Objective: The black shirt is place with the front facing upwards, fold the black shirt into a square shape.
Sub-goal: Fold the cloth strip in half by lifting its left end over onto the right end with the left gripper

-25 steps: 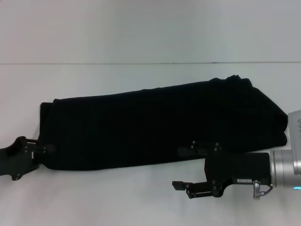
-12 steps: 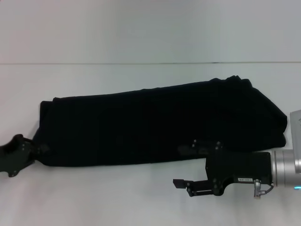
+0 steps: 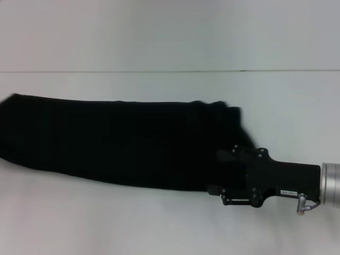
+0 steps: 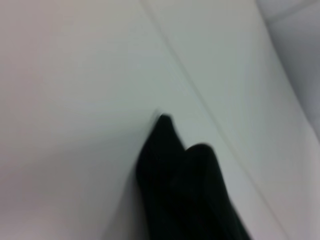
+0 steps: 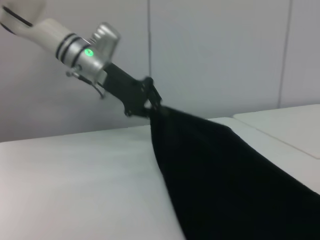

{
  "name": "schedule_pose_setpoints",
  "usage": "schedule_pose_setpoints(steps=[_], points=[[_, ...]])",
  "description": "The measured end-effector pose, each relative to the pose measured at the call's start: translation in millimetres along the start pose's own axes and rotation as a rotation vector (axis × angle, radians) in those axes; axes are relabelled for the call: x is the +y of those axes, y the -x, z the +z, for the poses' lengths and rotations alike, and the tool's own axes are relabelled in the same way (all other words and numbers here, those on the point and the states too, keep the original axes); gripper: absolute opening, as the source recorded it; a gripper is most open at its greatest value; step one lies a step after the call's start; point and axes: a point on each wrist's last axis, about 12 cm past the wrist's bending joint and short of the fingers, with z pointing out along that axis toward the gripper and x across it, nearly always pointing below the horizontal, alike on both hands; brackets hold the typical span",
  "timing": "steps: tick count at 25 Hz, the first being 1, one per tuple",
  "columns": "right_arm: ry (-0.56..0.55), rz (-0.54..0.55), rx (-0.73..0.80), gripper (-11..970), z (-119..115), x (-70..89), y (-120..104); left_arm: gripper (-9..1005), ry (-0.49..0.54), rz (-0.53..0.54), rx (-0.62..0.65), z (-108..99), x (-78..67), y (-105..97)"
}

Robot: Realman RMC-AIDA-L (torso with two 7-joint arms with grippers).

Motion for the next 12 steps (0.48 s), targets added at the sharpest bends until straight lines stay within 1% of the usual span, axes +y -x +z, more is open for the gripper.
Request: schedule_pose_setpoints(steps=[2, 3, 5, 7, 8, 10, 12], points=[[-0.012, 0.012, -0.004, 868, -3.2, 1.1, -2.5, 43, -0.008, -0.001, -0.036, -8.0, -1.4, 10.1], [-0.020, 0.018, -0.008, 868, -4.9, 1.3, -3.5, 43, -0.014, -0.002, -0.041, -9.5, -2.3, 11.7], [-0.032, 0.029, -0.014, 869, -7.4, 2.2, -5.5, 43, -0.055, 0.000, -0.043, -10.8, -8.7, 14.6], [-0.043, 0.039, -0.018, 869, -10.0, 3.0, -7.5, 42, -0.104, 0.014, -0.022, -6.3, -19.7, 14.5], [-0.048, 0.043, -0.019, 869, -11.1, 3.5, -8.6, 42, -0.128, 0.023, -0.007, -2.9, -25.8, 13.7], [-0.057, 0.050, -0.021, 869, -13.2, 4.3, -10.4, 42, -0.186, 0.049, 0.027, 7.1, -42.6, 12.1], [-0.067, 0.062, -0.022, 869, -16.3, 6.3, -13.7, 43, -0.254, 0.092, 0.071, 22.7, -68.5, 10.2]])
